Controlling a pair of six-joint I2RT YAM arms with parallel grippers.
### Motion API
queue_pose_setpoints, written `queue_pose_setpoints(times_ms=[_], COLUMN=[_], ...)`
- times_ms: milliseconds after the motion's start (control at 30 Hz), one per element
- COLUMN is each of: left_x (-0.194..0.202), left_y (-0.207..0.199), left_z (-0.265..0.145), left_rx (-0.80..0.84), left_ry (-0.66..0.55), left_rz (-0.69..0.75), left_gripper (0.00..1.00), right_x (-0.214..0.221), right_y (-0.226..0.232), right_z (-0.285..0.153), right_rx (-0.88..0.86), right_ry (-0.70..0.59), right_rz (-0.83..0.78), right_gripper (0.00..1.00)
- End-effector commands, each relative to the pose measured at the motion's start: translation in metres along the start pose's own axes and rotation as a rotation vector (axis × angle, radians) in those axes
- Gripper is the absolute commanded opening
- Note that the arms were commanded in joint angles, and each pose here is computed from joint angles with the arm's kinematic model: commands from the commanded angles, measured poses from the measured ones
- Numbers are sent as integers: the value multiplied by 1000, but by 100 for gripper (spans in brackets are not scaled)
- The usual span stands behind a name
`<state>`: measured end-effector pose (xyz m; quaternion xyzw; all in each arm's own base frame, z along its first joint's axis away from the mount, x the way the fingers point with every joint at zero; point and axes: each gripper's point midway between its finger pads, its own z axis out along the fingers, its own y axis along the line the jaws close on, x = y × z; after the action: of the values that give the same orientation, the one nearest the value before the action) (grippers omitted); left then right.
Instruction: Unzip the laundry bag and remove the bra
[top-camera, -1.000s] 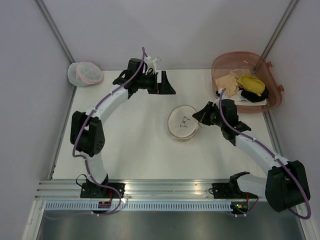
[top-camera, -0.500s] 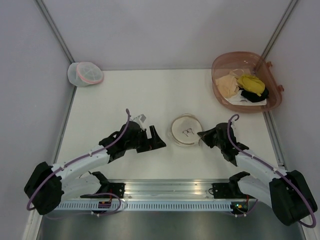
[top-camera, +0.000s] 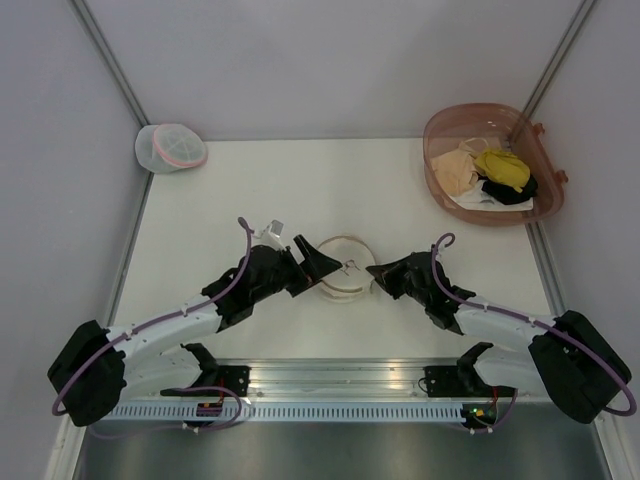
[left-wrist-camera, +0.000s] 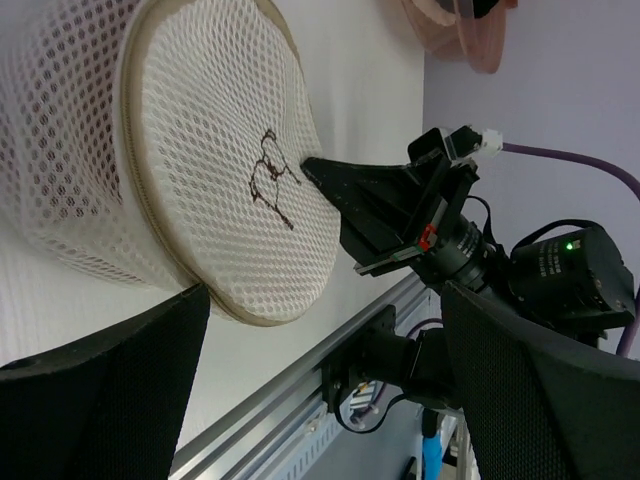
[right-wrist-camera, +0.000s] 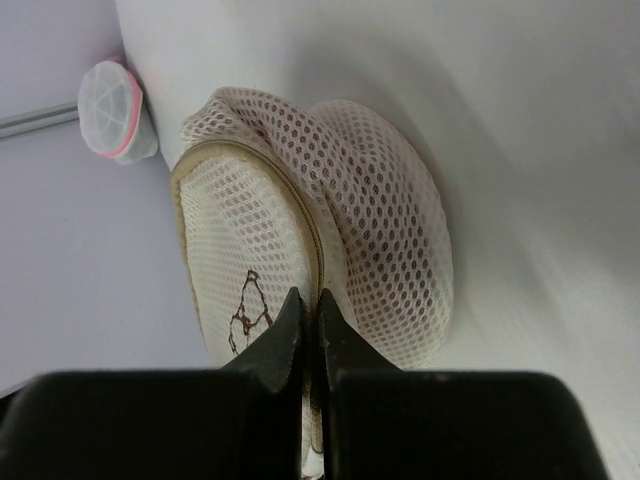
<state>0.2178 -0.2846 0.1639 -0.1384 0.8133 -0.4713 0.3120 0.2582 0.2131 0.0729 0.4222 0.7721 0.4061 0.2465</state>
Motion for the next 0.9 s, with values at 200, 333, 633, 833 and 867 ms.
queue_pose_setpoints(times_ms=[200,333,633,833,867], left_x=[13,13,8,-16,-22], left_y=[-22,-9,10,22,16], left_z=[-8,-7,7,8,7], left_rx=[102,71,0,-59,-40], left_ry=[42,20,-26,-149,-172], left_rz=[-155,-173,-119,-37,-23], left_gripper=[100,100,99,95,90], right_x=[6,16,35,52,57], right_y=[52,62,87,97,97], right_z=[4,9,-4,-8,-9], right_rx=[-186,-246,-375,-418,-418], right_ry=[-24,12,98,180,197], right_rz=[34,38,11,-12,-18], right_gripper=[0,0,0,0,0])
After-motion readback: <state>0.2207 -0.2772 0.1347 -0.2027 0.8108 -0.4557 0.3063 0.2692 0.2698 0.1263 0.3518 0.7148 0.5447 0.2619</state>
